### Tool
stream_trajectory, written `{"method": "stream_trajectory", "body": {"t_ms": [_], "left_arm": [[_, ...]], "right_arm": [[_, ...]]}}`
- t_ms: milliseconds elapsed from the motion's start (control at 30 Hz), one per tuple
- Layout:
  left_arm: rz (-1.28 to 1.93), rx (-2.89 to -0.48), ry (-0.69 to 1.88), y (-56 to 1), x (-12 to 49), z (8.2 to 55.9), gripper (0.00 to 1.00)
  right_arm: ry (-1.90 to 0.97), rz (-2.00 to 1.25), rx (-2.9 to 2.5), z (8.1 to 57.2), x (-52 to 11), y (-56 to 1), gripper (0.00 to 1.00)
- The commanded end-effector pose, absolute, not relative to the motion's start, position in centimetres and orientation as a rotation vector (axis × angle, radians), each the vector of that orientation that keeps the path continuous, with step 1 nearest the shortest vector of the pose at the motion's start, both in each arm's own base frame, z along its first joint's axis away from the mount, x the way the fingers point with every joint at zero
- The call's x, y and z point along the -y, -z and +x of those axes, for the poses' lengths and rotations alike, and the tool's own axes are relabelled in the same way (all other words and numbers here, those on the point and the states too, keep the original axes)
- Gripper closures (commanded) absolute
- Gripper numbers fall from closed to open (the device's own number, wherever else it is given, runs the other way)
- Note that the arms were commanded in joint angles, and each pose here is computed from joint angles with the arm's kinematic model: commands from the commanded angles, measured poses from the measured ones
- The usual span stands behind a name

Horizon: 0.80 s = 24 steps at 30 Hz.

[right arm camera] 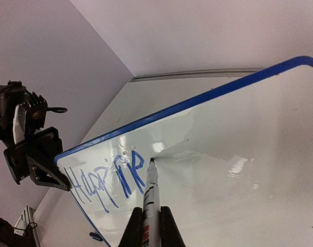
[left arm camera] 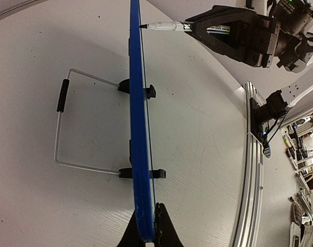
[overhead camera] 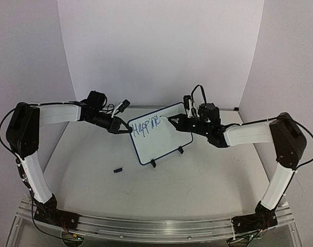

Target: Write a sentence on the whiteboard

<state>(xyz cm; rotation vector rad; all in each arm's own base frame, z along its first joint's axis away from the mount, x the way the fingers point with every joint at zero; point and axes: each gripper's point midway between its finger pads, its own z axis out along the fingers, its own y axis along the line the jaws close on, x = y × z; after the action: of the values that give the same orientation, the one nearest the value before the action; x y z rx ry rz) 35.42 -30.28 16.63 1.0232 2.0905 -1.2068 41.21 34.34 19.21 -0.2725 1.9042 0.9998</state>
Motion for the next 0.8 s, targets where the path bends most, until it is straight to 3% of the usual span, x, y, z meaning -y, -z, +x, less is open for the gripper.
{"method": "stream_trajectory", "body": {"t_ms": [0, 767], "left_arm": [[1.093, -2.1, 1.129, -16.0, 30.7, 34.9, 1.0], [1.098, -2.105, 1.127, -15.8, 30.8, 34.8, 1.0]], "right_arm": [[-1.008, -0.249, -1.809, 42.4, -34.2, -22.5, 1.0], [-1.045, -0.276, -1.913, 41.6, -34.4, -18.2, 1.0]]}}
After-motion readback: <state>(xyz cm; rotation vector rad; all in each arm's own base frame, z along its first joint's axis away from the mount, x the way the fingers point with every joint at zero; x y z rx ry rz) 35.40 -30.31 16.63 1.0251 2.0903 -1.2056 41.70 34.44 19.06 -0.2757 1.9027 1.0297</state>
